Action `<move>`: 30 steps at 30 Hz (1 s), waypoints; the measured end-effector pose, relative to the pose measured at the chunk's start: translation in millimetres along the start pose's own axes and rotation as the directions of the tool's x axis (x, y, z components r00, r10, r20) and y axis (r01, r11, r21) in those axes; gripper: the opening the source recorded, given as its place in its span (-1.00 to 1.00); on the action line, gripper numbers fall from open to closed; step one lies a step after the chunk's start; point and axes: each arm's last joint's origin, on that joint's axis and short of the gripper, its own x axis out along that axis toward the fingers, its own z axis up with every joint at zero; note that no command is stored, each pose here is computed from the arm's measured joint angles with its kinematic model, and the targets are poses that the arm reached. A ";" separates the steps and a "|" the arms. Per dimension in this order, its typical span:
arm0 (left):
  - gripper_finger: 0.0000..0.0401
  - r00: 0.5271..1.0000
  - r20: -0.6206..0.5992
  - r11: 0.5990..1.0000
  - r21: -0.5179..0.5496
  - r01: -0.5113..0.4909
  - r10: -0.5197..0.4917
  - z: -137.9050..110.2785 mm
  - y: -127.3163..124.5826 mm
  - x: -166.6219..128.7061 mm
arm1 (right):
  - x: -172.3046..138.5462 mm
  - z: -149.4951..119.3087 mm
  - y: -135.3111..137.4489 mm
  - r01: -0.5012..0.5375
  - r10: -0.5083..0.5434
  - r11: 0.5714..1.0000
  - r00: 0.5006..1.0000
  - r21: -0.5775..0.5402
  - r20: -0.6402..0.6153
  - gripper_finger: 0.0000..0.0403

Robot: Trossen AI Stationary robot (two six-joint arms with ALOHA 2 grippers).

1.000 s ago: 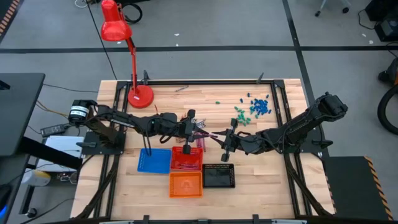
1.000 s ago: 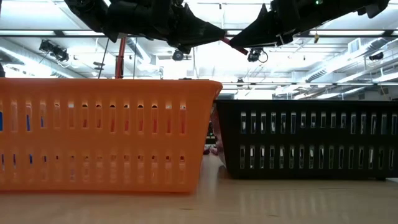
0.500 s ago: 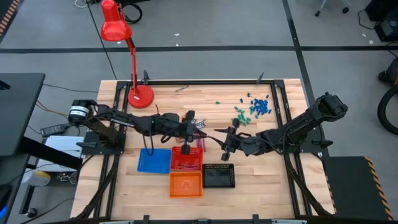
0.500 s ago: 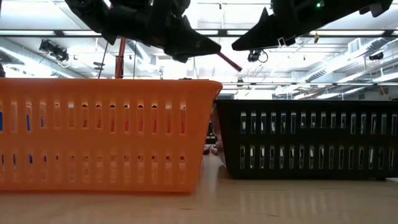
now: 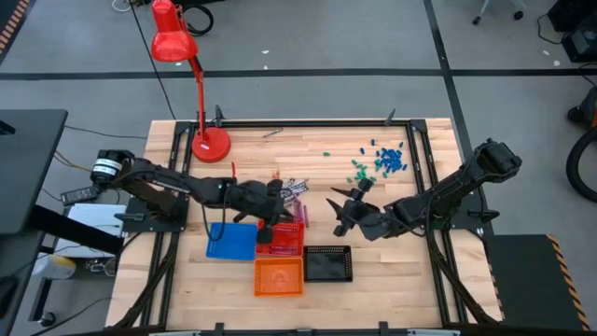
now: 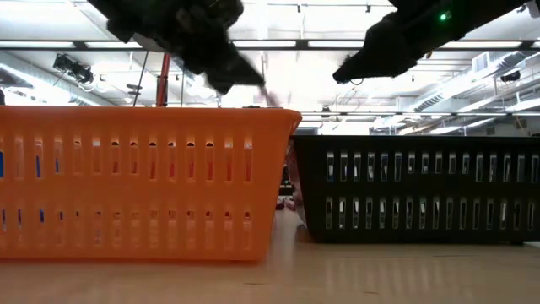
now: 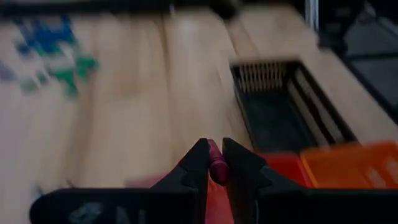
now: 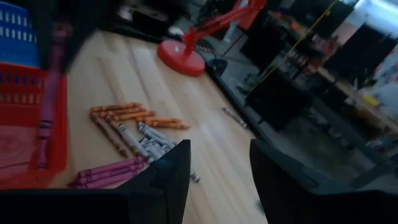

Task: Sort crayons
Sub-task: Put the violet crayon into the red bin

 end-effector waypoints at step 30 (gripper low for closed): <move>-0.75 0.983 -0.159 0.996 0.049 -0.081 0.088 -39.2 -37.4 45.0 | 28.6 -10.4 -14.4 -0.168 0.186 0.973 0.977 0.159 -0.100 -0.17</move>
